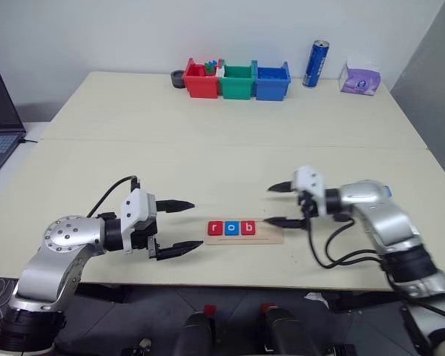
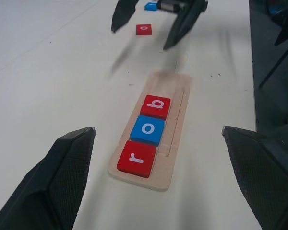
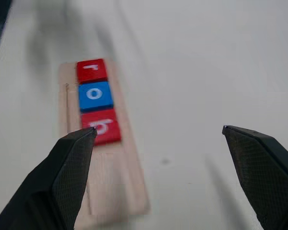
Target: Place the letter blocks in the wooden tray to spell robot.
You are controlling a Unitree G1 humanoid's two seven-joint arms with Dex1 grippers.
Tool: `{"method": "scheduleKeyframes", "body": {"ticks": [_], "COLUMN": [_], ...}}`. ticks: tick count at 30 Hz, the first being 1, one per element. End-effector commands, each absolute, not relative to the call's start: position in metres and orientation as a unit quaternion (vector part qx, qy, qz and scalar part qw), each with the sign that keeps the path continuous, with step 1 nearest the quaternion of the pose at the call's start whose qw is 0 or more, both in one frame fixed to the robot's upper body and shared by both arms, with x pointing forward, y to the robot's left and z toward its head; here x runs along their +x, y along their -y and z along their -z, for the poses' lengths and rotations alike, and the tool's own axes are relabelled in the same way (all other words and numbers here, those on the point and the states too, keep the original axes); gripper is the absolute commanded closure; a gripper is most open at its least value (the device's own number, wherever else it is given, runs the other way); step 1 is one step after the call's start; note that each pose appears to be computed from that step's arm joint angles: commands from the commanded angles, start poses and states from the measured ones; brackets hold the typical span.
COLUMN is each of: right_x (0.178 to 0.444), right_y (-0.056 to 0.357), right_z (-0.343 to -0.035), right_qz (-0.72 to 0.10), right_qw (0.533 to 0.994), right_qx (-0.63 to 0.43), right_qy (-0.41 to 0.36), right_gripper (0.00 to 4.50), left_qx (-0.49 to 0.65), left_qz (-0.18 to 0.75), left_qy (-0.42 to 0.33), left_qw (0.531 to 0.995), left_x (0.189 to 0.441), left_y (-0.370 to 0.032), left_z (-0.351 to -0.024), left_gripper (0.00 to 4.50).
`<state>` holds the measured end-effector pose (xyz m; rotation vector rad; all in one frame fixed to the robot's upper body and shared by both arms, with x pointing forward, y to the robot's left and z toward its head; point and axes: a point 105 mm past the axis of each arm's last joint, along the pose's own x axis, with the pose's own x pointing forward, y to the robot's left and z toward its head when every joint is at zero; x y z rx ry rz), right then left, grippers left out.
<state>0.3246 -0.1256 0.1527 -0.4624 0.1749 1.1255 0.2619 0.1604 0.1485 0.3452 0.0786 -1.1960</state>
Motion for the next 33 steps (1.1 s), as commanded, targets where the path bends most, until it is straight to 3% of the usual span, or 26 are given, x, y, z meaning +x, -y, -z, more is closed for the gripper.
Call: {"method": "scheduleKeyframes", "body": {"ticks": [1, 7, 12, 19, 32, 33], "right_x": [0.329, 0.346, 0.348, 0.348, 0.335, 0.335], "right_y": [0.149, 0.204, 0.220, 0.216, 0.218, 0.216], "right_z": [-0.176, -0.160, -0.133, -0.112, -0.093, -0.093], "right_qz": [-0.435, -0.187, -0.093, -0.079, -0.103, -0.103], "right_qw": [0.875, 0.966, 0.984, 0.988, 0.981, 0.981], "right_qx": [-0.207, -0.166, -0.129, -0.085, -0.034, -0.032], "right_qy": [-0.051, -0.063, -0.079, -0.102, -0.160, -0.159], "right_gripper": [0.04, 0.04, 0.04, 0.04, 0.04, 0.20], "left_qx": [0.159, 0.146, 0.147, 0.139, 0.139, 0.139], "left_qz": [0.568, 0.562, 0.578, 0.598, 0.622, 0.622], "left_qy": [0.004, 0.040, 0.052, 0.050, 0.016, 0.016], "left_qw": [0.807, 0.813, 0.801, 0.788, 0.770, 0.771], "left_x": [0.266, 0.302, 0.314, 0.311, 0.289, 0.289], "left_y": [-0.136, -0.086, -0.056, -0.041, -0.046, -0.047], "left_z": [-0.166, -0.171, -0.175, -0.177, -0.166, -0.166], "left_gripper": [0.00, 0.00, 0.00, 0.00, 0.00, 0.00]}}
